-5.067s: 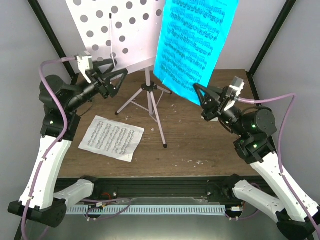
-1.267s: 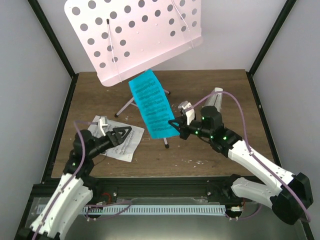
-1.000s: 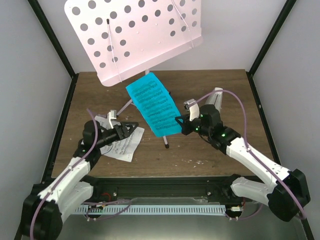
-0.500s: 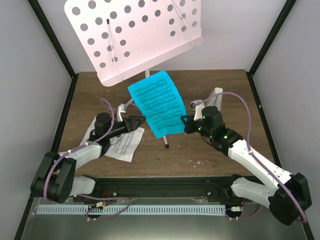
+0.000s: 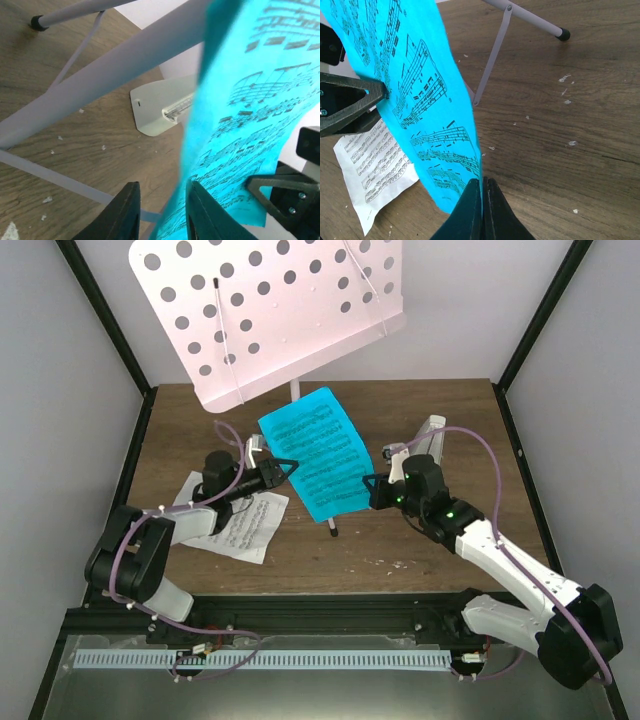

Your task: Pack up the instrument practice props

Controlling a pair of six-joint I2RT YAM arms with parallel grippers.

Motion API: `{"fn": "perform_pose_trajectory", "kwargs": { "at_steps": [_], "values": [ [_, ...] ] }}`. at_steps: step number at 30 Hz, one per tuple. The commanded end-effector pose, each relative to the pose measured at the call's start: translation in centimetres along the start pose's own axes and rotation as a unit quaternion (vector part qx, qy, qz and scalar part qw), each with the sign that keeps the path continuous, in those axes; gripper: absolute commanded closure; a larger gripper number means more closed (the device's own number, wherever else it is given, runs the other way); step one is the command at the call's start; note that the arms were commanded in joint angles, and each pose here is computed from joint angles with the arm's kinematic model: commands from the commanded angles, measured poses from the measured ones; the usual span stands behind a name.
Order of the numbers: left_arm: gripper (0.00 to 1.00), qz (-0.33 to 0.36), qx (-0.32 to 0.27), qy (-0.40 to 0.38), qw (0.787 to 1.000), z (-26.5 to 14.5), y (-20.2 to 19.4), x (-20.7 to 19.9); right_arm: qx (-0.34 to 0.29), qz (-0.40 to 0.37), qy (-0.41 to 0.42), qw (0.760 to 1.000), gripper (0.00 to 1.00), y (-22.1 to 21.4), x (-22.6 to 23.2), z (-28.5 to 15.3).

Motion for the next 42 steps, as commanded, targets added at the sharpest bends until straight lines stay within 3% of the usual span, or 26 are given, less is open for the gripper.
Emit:
{"fn": "perform_pose_trajectory", "kwargs": {
  "at_steps": [1, 3, 4, 7, 9, 12, 15, 18, 21, 26, 38, 40, 41, 42],
  "values": [
    [0.85, 0.027, -0.007, -0.037, 0.999, 0.1, 0.6, -2.0, -0.019, 0.005, -0.004, 1.000, 0.99, 0.9, -0.2, -0.4],
    [0.99, 0.024, -0.013, -0.029, 0.999, -0.3, 0.5, -1.9, -0.024, 0.006, -0.005, 1.000, 0.99, 1.0, -0.2, -0.6],
    [1.00, 0.023, -0.017, -0.025, 0.999, -0.5, 0.5, -1.8, -0.027, 0.006, -0.005, 1.000, 0.96, 1.1, -0.2, -0.7],
    [1.00, 0.024, -0.028, -0.013, 0.999, -1.5, 0.3, -1.8, -0.040, 0.005, -0.007, 0.999, 0.77, 1.4, -0.3, -1.0],
    [1.00, 0.022, -0.036, 0.001, 0.999, -2.4, 0.2, -1.5, -0.047, 0.004, -0.009, 0.999, 0.57, 1.5, -0.3, -1.3],
    [1.00, -0.010, -0.057, 0.049, 0.997, -4.6, 0.2, 0.6, -0.054, 0.006, -0.021, 0.998, 0.16, 1.5, -0.8, -1.5],
    [1.00, -0.059, -0.108, 0.099, 0.987, -8.4, 1.0, 3.3, -0.059, 0.009, -0.040, 0.997, 0.01, 1.5, -1.3, -1.7],
    [1.00, -0.097, -0.180, 0.162, 0.965, -13.6, 1.8, 6.1, -0.063, 0.009, -0.056, 0.996, 0.00, 1.5, -1.9, -1.8],
    [1.00, -0.132, -0.248, 0.242, 0.928, -18.7, 2.5, 8.7, -0.065, 0.012, -0.069, 0.995, 0.00, 1.4, -2.3, -1.8],
    [1.00, -0.168, -0.311, 0.320, 0.879, -23.8, 2.5, 10.8, -0.064, 0.021, -0.083, 0.994, 0.00, 1.3, -2.8, -1.7],
    [1.00, -0.220, -0.263, 0.408, 0.846, -25.4, 1.7, 14.8, -0.081, 0.025, -0.075, 0.994, 0.00, 2.1, -2.4, -2.6],
    [0.92, -0.219, -0.264, 0.415, 0.843, -25.6, 1.7, 14.9, -0.096, 0.015, -0.055, 0.994, 0.00, 2.7, -1.7, -3.2],
    [0.85, -0.216, -0.265, 0.418, 0.841, -25.7, 1.7, 14.9, -0.108, 0.012, -0.046, 0.993, 0.00, 3.0, -1.3, -3.7],
    [0.71, -0.213, -0.268, 0.421, 0.840, -25.8, 1.8, 14.8, -0.119, 0.009, -0.039, 0.992, 0.00, 3.3, -1.0, -4.2]
  ]
}}
Point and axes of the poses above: each gripper's point midway between its finger pads, its own z axis out along the fingers, its own x axis along the line the jaws close on, y = z × x, the point moved 2 cm from there along -z, back along the fingers, and after that the axes turned 4 degrees about -z, right-handed, at the moved point
